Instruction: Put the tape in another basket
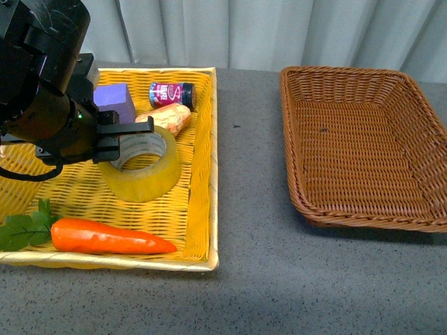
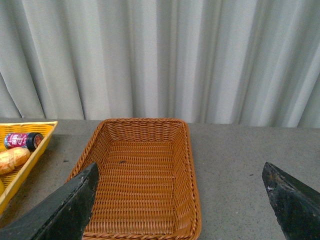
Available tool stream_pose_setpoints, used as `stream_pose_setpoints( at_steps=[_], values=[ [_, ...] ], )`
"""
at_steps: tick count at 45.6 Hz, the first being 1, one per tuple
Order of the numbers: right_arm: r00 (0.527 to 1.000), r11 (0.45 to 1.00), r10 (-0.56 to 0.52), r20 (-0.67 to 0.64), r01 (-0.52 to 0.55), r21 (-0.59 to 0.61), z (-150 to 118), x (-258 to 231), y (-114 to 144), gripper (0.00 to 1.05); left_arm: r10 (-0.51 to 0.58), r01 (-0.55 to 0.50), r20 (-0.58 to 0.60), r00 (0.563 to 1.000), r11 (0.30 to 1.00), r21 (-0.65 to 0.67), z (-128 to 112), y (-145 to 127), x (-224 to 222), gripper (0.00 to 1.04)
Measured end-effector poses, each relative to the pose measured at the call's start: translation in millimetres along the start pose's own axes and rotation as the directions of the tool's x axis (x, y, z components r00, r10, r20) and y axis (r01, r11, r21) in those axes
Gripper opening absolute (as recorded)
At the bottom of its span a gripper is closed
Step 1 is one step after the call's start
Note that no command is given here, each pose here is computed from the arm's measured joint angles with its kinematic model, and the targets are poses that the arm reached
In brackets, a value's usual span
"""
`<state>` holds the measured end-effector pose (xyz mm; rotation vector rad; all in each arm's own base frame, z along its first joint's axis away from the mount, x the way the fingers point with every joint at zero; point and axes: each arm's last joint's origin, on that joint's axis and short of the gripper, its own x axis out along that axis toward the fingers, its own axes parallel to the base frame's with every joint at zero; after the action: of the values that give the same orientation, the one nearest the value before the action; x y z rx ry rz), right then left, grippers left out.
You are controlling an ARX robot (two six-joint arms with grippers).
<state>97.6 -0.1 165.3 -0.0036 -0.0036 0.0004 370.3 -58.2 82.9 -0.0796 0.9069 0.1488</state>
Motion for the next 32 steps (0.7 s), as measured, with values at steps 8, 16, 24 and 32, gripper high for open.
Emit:
stream_pose_setpoints(
  at_steps=[8,16,24,32],
  values=[
    [1.0,1.0,0.0,0.0,0.0,0.0,0.0,0.0,0.0,0.96,-0.02,0.018,0.03,0.999,0.999,0.038,6.5,-6.7,-14.8,0.15],
    [1.0,1.0,0.0,0.0,0.0,0.0,0.0,0.0,0.0,0.96,-0.108,0.09,0.178,0.978,0.99,0.105,34.9,-16.8,-52.2,0.15],
    [1.0,1.0,0.0,0.0,0.0,0.0,0.0,0.0,0.0,0.96,-0.371,0.29,0.244,0.896,0.905,0.31,53.6,-51.5,-78.2,0.15],
    [1.0,1.0,0.0,0.0,0.0,0.0,0.0,0.0,0.0,0.96,-0.529,0.384,0.214,0.821,0.79,0.478,57.2,-94.2,-93.6,0.15]
  ],
)
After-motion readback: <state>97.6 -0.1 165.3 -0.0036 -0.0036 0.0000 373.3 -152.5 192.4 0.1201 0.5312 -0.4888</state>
